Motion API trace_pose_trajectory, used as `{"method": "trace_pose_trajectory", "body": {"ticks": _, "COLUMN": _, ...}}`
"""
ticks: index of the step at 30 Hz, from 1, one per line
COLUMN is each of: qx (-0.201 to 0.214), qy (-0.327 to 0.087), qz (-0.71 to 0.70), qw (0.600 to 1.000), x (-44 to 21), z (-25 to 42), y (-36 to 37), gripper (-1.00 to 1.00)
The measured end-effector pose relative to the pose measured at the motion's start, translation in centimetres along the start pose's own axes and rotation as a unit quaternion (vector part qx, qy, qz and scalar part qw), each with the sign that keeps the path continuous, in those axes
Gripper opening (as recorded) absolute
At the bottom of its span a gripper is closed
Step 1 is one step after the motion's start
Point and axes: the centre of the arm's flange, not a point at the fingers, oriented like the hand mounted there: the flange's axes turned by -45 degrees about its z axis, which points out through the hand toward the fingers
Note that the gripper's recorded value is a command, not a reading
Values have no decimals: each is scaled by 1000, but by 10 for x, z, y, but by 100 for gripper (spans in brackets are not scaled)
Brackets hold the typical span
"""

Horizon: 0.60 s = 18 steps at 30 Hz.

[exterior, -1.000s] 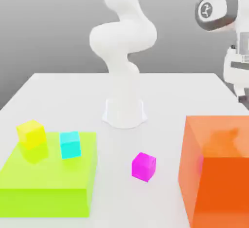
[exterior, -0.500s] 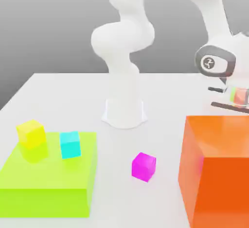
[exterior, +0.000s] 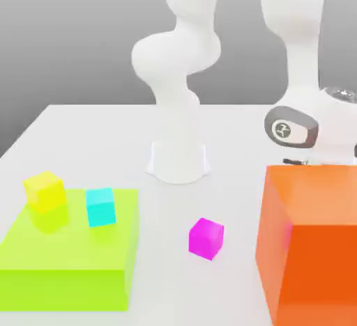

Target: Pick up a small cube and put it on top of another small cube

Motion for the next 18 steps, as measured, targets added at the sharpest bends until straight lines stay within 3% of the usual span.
{"method": "trace_pose_trajectory", "body": {"ticks": 8, "qx": 12, "qy": 0, "qz": 43, "qw": 999, "x": -11, "z": -68, "y": 16, "gripper": -100}}
{"method": "trace_pose_trajectory", "body": {"ticks": 13, "qx": -12, "qy": -39, "qz": 62, "qw": 997, "x": -4, "z": -157, "y": 61, "gripper": -100}}
{"method": "trace_pose_trajectory", "body": {"ticks": 18, "qx": -27, "qy": -68, "qz": 196, "qw": 978, "x": -87, "z": -228, "y": 26, "gripper": -100}}
